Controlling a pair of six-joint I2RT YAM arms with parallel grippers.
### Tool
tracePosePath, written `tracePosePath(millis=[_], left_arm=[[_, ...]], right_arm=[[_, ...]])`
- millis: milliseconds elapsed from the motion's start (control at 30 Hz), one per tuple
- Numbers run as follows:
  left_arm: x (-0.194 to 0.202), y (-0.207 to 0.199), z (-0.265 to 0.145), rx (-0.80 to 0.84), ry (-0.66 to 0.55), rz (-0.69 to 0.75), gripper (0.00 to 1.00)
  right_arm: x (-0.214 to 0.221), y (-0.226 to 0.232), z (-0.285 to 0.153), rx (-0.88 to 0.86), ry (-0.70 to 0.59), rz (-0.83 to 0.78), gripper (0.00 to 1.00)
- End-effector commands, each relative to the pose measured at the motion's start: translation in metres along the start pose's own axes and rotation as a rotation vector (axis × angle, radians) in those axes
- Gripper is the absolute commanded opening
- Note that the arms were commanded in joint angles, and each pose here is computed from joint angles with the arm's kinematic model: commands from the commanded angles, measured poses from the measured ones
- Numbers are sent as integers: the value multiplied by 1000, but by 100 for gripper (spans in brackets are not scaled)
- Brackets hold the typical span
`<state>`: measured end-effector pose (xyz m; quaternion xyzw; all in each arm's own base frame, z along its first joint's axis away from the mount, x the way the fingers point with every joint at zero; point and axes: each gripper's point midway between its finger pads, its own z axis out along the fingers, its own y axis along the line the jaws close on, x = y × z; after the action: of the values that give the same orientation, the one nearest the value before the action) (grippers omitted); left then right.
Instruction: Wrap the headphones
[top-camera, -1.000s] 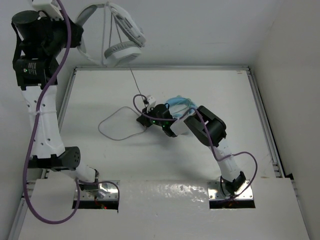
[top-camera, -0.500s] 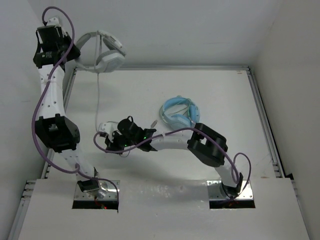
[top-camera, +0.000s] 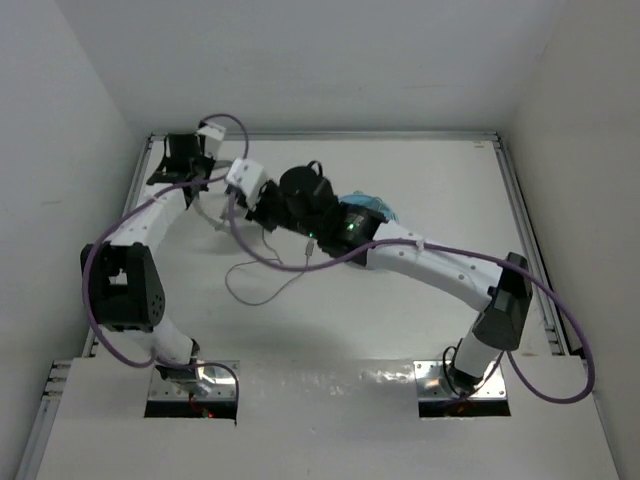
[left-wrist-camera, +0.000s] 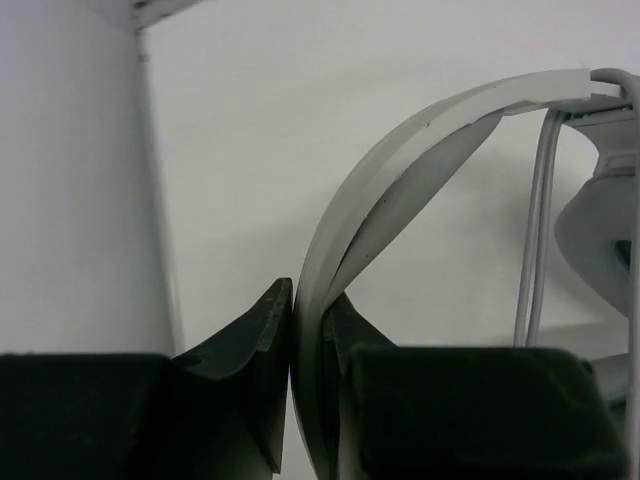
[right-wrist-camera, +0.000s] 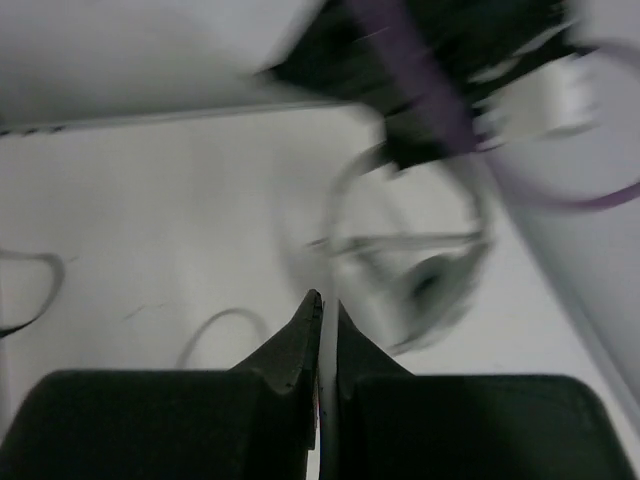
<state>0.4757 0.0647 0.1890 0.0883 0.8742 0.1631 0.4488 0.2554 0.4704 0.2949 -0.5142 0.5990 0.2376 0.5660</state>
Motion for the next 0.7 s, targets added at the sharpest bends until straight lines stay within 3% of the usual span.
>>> tracePosePath(millis=[0,167,300,500,667], left_arm=[[-72,6,-64,-18,-305,165,0],[-47,-35,-108,226,-282,206,0],[-26,-60,-139,397,-217,180,0],[-11,-88,-172,588,-157,131,0],[-56,-82,-213,643,-240,31,0]], right_arm=[[-23,-112,-33,338,10,-9,0],[-1,-222,-54,645,71,55,0],[12,-282,-65,777,35,159,0],[31,-330,-51,781,-61,310,0],[67,-314,-19,625,-83,351,0]])
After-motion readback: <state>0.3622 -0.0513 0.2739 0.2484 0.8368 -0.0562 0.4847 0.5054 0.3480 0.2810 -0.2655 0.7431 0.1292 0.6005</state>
